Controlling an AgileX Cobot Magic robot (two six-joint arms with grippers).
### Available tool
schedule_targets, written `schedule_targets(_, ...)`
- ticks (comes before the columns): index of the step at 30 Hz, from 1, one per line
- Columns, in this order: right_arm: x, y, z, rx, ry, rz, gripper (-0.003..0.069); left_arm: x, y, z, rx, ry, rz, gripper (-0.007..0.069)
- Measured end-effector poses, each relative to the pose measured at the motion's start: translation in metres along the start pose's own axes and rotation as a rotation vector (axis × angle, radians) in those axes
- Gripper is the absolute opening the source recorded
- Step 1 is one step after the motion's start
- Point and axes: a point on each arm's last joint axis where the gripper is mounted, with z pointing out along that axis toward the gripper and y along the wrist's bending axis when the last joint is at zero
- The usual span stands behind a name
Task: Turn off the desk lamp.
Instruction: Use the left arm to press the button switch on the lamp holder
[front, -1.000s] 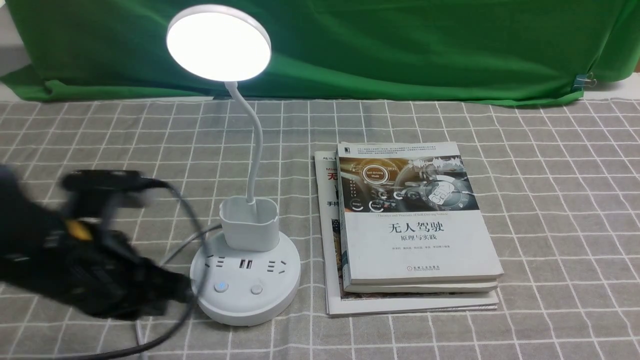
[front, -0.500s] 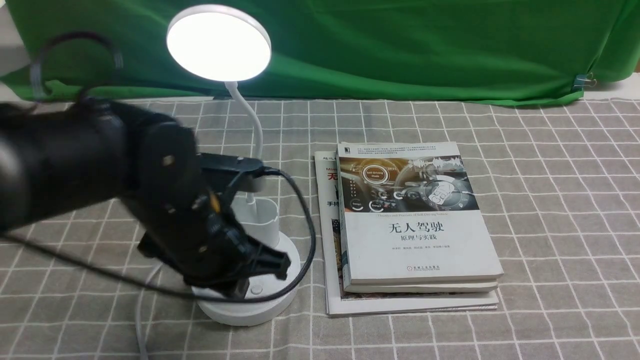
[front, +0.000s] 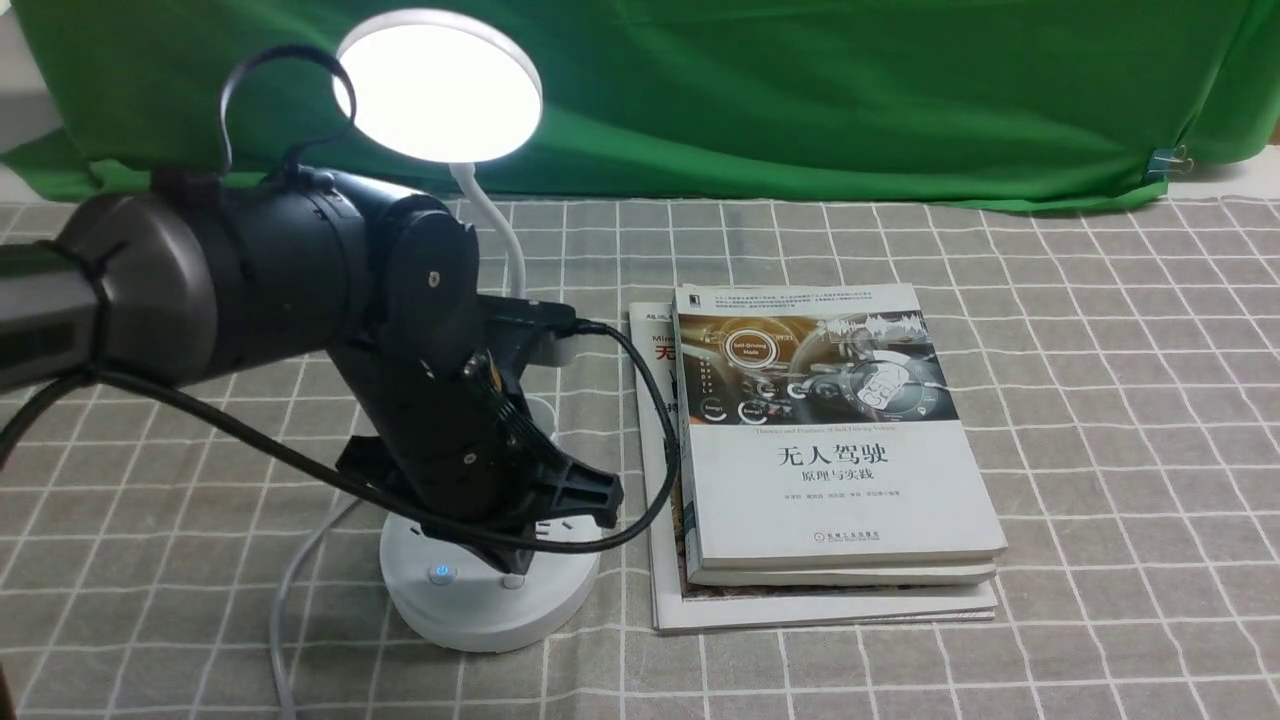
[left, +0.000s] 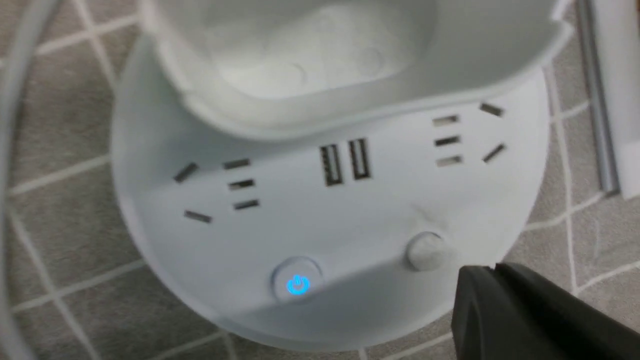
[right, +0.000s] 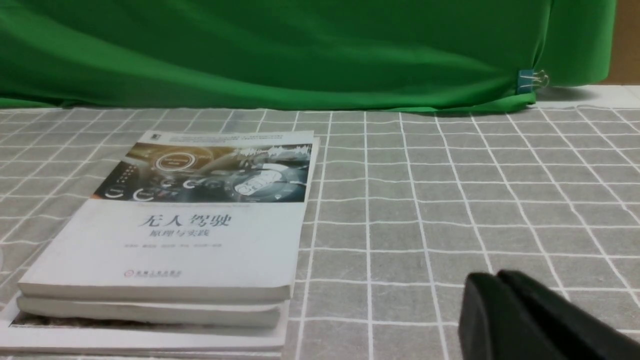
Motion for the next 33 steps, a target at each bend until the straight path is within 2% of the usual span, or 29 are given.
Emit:
schedule_targets(14,0.000,0.000,0.000,0.000,0.000,0.000,0.0035,-0.006,0.002,0.029,-0.016,0.051,-0.004,0.0001)
schedule_targets(21,0.000,0.000,0.000,0.000,0.000,0.000,0.0035,-0.006,0.002,0.023,-0.021,0.031,0.021,0.0001)
schedule_targets(27,0.000,0.000,0.000,0.000,0.000,0.000,0.0035,-0.004,0.001,-0.004,-0.033,-0.038,0.036,0.0001)
schedule_targets(33,0.000,0.000,0.000,0.000,0.000,0.000,0.0035,-0.005,0.003,0.011,-0.040,0.000,0.032,0.0001)
